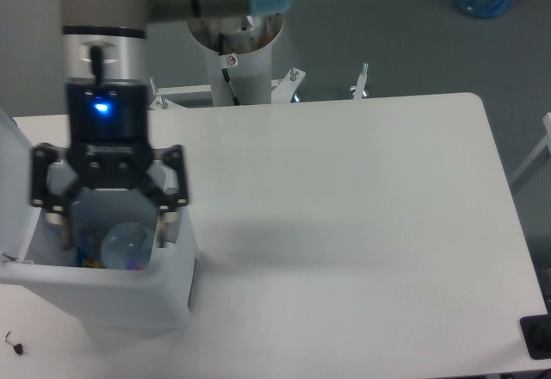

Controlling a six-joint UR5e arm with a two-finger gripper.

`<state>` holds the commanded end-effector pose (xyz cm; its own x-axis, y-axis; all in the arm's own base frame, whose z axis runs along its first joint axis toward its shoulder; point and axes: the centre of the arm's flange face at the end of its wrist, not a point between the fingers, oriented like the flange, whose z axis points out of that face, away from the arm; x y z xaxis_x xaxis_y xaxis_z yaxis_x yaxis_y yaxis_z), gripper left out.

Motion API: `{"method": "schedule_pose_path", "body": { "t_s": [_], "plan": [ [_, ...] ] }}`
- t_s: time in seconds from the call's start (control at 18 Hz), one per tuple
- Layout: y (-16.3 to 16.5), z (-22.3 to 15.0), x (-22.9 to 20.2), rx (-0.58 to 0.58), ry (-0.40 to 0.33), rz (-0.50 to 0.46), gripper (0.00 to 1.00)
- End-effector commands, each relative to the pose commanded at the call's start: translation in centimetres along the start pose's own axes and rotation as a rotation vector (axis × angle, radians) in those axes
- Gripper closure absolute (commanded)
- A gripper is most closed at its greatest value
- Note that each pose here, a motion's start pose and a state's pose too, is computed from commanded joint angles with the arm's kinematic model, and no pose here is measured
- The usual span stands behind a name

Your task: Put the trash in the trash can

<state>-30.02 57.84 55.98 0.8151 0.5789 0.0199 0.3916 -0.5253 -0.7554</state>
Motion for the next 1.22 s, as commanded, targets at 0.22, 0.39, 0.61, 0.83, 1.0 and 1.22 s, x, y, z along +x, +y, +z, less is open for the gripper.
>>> {"method": "schedule_pose_path", "body": {
  "t_s": [0.22, 0.39, 0.61, 0.83, 1.0, 1.22],
  "plan": [
    [0.8, 1.2, -5.7, -0.056, -0.119, 0.150, 0.00],
    [1.8, 1.2, -9.0, -0.109, -0.193, 0.216, 0.00],
    [2.8, -1.7, -13.3, -0.248, -0.215, 0.398, 0.00],
    [4.4, -3.6, -16.4, -0.418, -0.150, 0.586, 0.00],
    [5.5, -5.8, -17.8, -0.511, -0.094, 0.661, 0.00],
    [7.4, -8.3, -20.3, -0.539, -0.077, 0.744, 0.00]
  ]
}}
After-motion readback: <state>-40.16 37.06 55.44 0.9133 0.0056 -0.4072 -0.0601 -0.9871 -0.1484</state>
